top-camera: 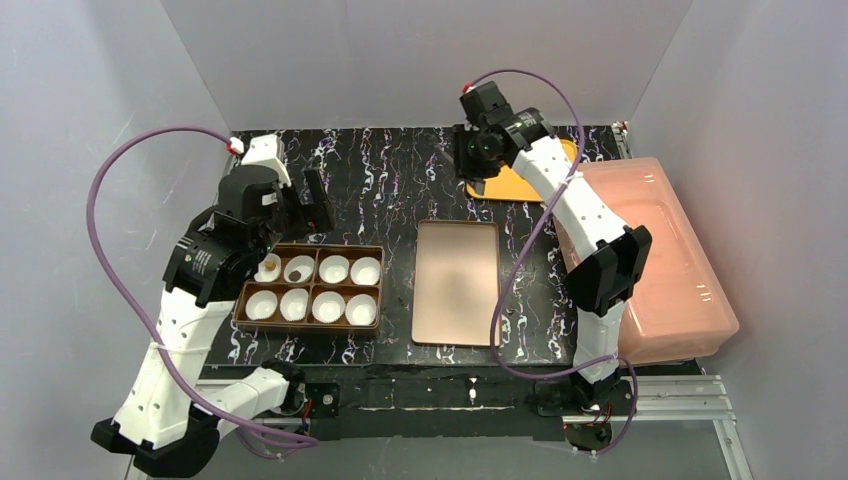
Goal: Pack the chocolate
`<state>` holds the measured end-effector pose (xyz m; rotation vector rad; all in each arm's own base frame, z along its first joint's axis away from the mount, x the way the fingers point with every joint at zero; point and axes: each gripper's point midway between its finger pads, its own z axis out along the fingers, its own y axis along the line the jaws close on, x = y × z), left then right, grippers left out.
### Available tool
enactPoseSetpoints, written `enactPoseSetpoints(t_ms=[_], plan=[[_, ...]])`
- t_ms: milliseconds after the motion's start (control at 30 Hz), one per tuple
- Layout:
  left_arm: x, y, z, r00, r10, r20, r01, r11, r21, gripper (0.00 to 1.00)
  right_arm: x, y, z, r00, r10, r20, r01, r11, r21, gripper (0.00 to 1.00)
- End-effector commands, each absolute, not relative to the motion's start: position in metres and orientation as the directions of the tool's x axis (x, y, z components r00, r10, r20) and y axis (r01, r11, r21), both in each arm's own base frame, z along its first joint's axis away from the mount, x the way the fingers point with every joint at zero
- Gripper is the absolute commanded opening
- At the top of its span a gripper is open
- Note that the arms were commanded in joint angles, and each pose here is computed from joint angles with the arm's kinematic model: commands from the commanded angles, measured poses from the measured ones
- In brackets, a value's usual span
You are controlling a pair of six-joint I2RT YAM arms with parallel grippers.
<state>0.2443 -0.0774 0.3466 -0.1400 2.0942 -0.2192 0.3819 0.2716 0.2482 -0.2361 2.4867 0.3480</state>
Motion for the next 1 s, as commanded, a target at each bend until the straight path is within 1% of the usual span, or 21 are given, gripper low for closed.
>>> enactPoseSetpoints(t_ms=[0,267,400,633,967], plan=[[0.248,-0.081,0.33,-0.534,-0.165,-0.829,0.002,0.981,-0.196,1.0,0.406,0.24,0.254,-0.791,-0.02,-0.612,-0.166,0.969,0.182,0.49],[0.25,-0.088,0.301,-0.593,-0.139,-0.793,0.017,0.983,-0.185,1.0,0.43,0.167,0.216,-0.836,0.074,-0.544,0.055,0.997,0.05,0.48],[0.252,-0.09,0.297,-0.604,-0.132,-0.786,0.023,0.983,-0.183,1.0,0.435,0.138,0.199,-0.845,0.133,-0.518,0.139,0.99,0.027,0.48],[0.255,-0.093,0.297,-0.607,-0.128,-0.784,0.032,0.982,-0.184,1.0,0.448,0.117,0.183,-0.85,0.188,-0.493,0.204,0.979,0.021,0.48],[0.253,-0.091,0.296,-0.611,-0.113,-0.784,0.034,0.985,-0.169,0.99,0.457,0.109,0.159,-0.867,0.231,-0.442,0.246,0.969,0.026,0.48]])
